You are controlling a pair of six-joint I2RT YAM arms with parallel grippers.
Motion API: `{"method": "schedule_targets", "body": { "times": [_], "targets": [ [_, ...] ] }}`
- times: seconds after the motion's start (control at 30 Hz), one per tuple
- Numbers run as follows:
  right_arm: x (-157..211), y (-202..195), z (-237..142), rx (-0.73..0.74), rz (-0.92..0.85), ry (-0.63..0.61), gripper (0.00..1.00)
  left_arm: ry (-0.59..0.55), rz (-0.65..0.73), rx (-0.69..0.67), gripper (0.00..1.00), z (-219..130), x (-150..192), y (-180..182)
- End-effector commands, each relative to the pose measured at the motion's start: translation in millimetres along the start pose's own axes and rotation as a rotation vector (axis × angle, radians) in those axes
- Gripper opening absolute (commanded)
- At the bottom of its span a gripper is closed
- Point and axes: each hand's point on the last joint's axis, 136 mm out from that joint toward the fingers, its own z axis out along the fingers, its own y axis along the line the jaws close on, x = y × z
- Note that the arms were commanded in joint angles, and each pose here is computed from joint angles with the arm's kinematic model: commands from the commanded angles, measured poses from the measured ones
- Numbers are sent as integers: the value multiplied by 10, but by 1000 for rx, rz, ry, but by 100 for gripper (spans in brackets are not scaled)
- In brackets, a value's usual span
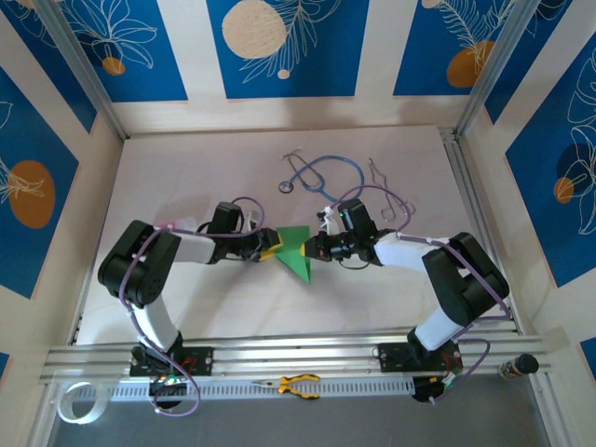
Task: Fold a paper plane with a square sheet of paper (pick it up from the middle)
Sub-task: Fourth fold the wing at the center of the table.
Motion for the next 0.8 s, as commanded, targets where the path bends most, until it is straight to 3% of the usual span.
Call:
{"method": "schedule_targets", "body": {
  "times": [0.0,0.47,0.77],
  "targets": [
    [-6,78,-77,-36,-14,-21,4,-4,4,-5,46,-7,-8,2],
    [64,52,-55,-57,-2,-2,3,2,-13,77,32,57,-55,-108],
    [66,-21,-47,-22,7,0,6,-34,-4,69,8,16,-84,-117]
  ]
}}
